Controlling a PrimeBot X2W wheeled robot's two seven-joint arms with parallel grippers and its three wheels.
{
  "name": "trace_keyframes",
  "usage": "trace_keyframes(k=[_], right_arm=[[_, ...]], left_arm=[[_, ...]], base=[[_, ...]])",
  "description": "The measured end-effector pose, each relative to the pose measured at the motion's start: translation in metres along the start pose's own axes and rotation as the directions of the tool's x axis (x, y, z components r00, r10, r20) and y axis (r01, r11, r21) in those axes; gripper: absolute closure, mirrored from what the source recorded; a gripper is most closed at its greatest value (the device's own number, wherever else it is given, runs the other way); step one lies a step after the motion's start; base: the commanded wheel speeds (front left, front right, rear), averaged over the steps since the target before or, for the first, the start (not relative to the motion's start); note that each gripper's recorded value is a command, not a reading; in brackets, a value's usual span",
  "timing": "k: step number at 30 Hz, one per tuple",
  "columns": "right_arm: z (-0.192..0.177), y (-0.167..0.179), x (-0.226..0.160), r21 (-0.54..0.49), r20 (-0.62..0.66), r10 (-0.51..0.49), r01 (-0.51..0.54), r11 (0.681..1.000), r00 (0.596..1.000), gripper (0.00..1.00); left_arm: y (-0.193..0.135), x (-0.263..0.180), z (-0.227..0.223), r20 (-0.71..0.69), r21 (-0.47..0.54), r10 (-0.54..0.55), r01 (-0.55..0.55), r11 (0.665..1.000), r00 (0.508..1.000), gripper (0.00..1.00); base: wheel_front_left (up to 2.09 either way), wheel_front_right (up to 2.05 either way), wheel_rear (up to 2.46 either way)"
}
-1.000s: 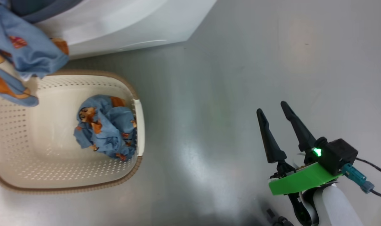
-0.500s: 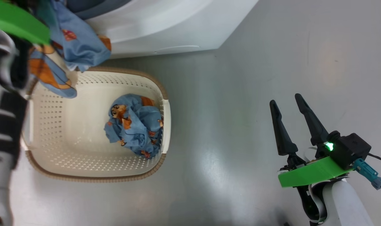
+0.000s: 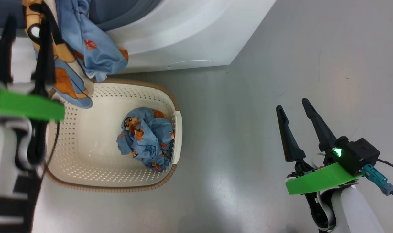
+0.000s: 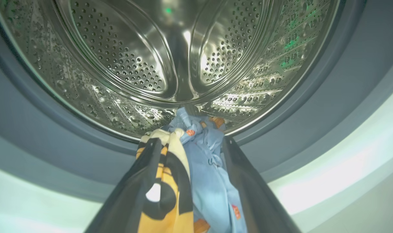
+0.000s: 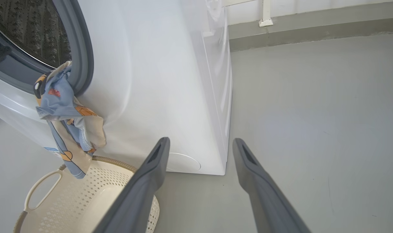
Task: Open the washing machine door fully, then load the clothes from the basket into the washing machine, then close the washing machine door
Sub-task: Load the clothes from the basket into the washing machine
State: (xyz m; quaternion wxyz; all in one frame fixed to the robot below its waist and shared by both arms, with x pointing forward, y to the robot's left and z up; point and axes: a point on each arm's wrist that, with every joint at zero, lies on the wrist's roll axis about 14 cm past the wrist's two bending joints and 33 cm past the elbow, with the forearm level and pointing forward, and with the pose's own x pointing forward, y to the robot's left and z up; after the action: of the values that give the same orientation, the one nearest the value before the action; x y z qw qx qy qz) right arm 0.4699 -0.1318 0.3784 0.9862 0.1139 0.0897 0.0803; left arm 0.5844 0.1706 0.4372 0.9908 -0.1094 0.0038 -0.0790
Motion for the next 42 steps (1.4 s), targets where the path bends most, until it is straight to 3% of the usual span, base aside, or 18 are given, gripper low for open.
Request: trace_keyframes(k=[13,22,42], right_arm=[[0.012,0.006,-0.004,-0.004,0.026,0.011,-0.011,1.0,1.0,0.0],[0.014,0.009,-0.007,-0.006,0.027,0.019,-0.019,1.0,0.999,0.0],[0.014,0.008,-0.008,-0.007,0.025,0.014,-0.014,1.0,1.0,0.0]], left_arm=[[0.031,-0.099,-0.025,-0.107,-0.017,0.18,-0.183,0.983,0.978,0.0],[0.035,-0.138,-0.033,-0.159,-0.013,0.246,-0.251,0.968,0.956,0.0],[0.035,-0.146,-0.036,-0.167,-0.02,0.252,-0.259,0.966,0.953,0.0]], base=[[0.0,0.0,0.0],[0.0,0.0,0.0],[0.0,0.0,0.0]])
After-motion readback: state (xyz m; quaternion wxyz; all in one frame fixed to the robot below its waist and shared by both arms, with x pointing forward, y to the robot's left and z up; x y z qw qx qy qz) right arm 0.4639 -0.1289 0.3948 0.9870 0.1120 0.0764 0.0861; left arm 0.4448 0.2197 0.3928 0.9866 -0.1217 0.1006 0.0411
